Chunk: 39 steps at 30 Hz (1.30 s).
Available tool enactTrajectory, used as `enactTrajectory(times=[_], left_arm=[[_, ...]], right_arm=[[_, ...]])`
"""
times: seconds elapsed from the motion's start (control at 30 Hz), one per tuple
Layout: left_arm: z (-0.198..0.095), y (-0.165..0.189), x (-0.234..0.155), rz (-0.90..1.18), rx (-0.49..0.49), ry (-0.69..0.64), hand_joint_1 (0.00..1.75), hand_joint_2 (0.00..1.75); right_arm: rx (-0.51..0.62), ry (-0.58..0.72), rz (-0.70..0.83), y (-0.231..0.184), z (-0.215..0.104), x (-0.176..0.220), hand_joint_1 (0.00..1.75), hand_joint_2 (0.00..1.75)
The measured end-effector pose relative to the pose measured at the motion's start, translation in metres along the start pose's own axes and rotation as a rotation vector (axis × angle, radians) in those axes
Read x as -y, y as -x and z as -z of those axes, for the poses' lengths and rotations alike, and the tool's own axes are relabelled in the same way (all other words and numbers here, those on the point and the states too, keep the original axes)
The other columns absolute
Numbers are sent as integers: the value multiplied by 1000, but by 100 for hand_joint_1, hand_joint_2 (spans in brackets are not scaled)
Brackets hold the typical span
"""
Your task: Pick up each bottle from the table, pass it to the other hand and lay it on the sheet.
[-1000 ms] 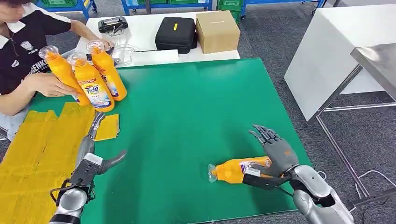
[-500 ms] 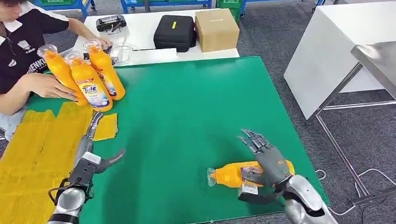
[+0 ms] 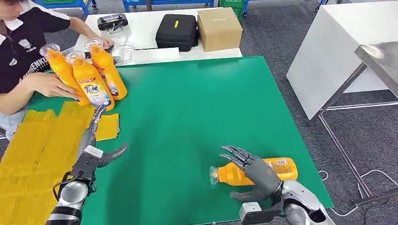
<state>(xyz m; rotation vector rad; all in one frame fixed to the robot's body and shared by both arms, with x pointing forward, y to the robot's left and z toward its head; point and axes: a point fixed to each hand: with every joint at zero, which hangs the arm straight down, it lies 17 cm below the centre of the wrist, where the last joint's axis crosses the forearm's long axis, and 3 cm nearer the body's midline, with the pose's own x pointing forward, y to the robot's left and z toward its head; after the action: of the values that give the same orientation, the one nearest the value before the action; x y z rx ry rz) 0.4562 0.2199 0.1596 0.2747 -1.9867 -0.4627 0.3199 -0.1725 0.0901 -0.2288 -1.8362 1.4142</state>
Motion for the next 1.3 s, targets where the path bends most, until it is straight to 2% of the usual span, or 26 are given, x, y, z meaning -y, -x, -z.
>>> enactTrajectory(times=[0.23, 0.37, 0.5, 0.63, 0.8, 0.97, 1.03, 1.07, 1.3], left_arm=[[0, 4, 2, -8, -7, 2, 0, 175], [-1, 7, 3, -9, -14, 1, 0, 175], [-7, 12, 4, -6, -30, -3, 0, 175], [-16, 17, 7, -6, -55, 0, 0, 175], [-23, 19, 9, 1, -72, 6, 0, 175], [-26, 18, 9, 1, -77, 5, 0, 175], [-27, 18, 9, 0, -77, 5, 0, 175], [-28, 17, 10, 0, -78, 5, 0, 175], [-28, 17, 11, -1, -80, 8, 0, 175]], right_arm=[[-93, -132, -50, 34, -36, -17, 0, 175], [-206, -188, -115, 63, -57, -19, 0, 175], [-364, -188, -239, 100, -71, -15, 0, 175], [-468, -193, -315, 122, -79, -16, 0, 175], [-569, -196, -397, 142, -86, -12, 0, 175], [-618, -175, -445, 152, -80, -5, 0, 175], [-626, -171, -446, 154, -78, -5, 63, 175], [-629, -168, -445, 155, -77, -4, 169, 175], [-637, -177, -448, 159, -73, -10, 175, 175]])
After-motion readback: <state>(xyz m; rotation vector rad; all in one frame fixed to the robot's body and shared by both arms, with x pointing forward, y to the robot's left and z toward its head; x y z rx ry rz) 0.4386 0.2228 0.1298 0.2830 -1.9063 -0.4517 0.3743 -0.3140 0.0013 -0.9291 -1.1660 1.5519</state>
